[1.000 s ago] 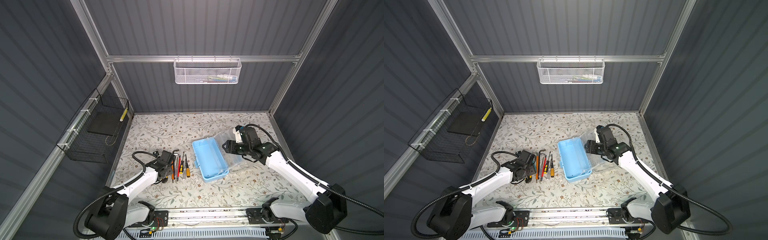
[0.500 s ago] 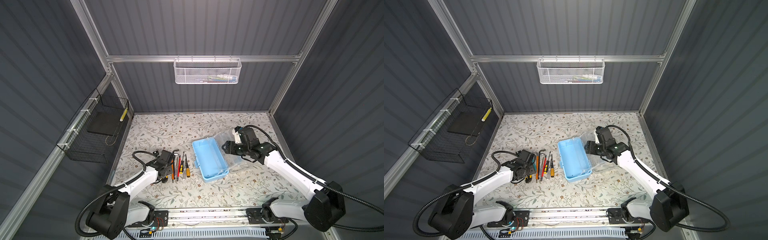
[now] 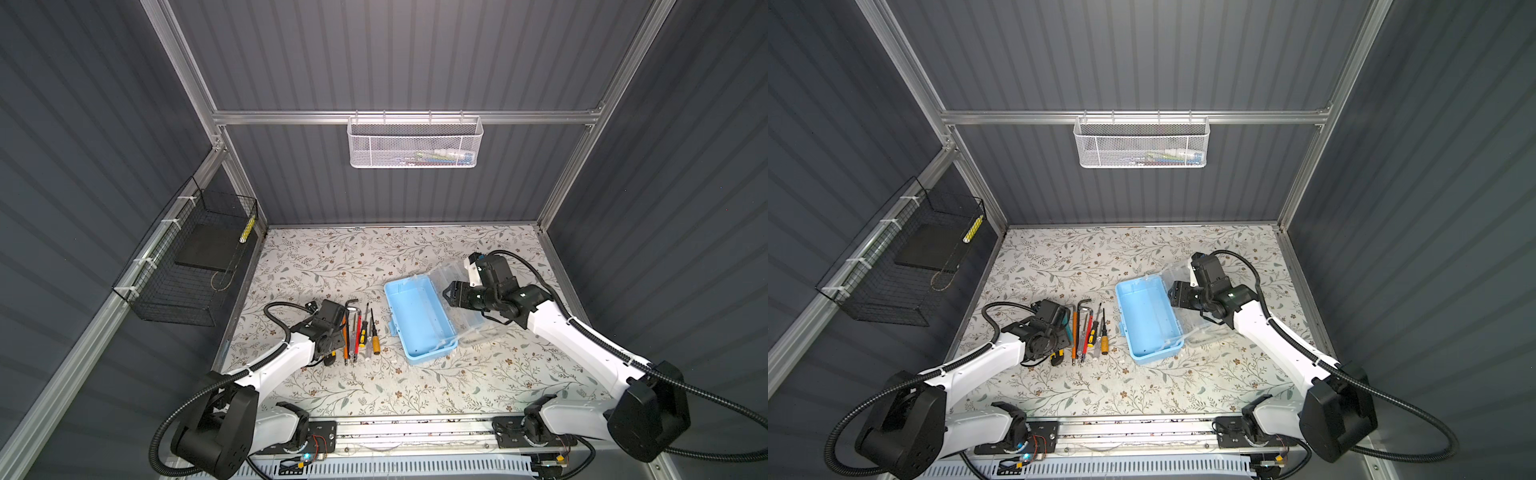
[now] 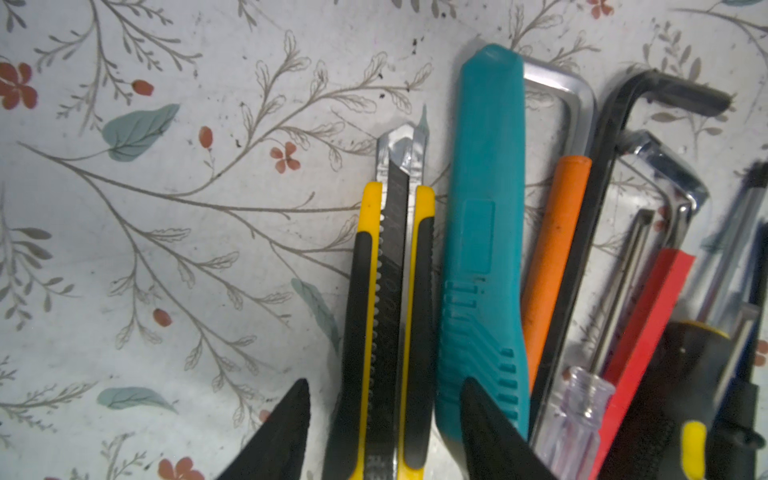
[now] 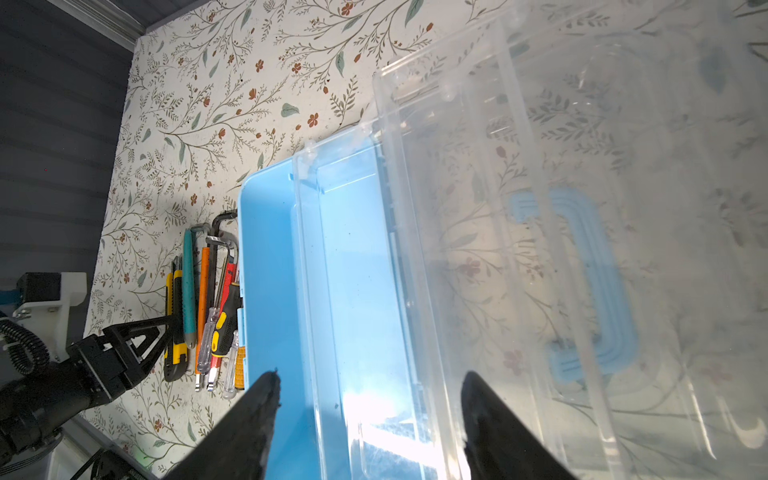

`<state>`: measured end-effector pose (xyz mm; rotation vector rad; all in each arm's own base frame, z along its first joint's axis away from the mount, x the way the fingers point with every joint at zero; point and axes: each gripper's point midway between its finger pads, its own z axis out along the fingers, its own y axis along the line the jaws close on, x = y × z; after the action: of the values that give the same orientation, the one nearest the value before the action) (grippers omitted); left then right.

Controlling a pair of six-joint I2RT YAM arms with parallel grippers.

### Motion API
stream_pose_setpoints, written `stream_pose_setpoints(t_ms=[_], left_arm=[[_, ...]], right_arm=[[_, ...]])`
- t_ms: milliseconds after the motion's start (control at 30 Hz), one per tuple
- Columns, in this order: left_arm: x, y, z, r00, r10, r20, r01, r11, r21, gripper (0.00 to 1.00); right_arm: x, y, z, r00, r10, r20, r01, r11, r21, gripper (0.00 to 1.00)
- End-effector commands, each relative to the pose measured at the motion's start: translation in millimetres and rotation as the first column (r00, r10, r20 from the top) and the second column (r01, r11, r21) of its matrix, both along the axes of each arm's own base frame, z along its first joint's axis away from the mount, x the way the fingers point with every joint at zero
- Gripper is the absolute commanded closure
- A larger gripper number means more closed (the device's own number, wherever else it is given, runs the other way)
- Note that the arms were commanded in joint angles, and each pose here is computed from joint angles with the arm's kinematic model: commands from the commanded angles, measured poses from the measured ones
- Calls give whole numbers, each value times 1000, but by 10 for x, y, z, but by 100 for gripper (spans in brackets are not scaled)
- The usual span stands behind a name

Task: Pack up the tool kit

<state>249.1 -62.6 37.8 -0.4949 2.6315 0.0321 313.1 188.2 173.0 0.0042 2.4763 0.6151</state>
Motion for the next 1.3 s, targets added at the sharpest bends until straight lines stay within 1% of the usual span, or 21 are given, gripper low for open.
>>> stream_pose_setpoints(t_ms=[0, 300, 500, 767, 967, 1033, 1267], left_arm=[[-54, 23, -11, 1000, -8, -19, 8, 1000, 0, 41], [-121, 94, -17, 999, 17, -28, -17, 1000, 12, 41], [-108, 79, -87, 998, 11, -68, -10, 1000, 23, 43], [-70, 61, -124, 996, 7, -85, -4, 1000, 29, 49], [-52, 46, -138, 995, 2, -95, 1, 1000, 31, 50], [-46, 35, -151, 995, -2, -99, 5, 1000, 28, 51], [-6, 6, -154, 995, -12, -99, 15, 1000, 25, 53]], right_arm=[[-8, 25, -117, 1000, 9, -30, -9, 1000, -2, 31], [0, 56, -212, 999, 14, -53, -13, 1000, 8, 31], [7, 64, -257, 998, 16, -66, -15, 1000, 10, 30], [5, 29, -319, 996, 11, -86, -10, 1000, 14, 30], [11, 19, -355, 995, 12, -102, -10, 1000, 22, 30], [56, 39, -321, 997, 13, -80, -11, 999, 35, 30], [72, 16, -347, 996, 6, -87, -3, 999, 39, 30]])
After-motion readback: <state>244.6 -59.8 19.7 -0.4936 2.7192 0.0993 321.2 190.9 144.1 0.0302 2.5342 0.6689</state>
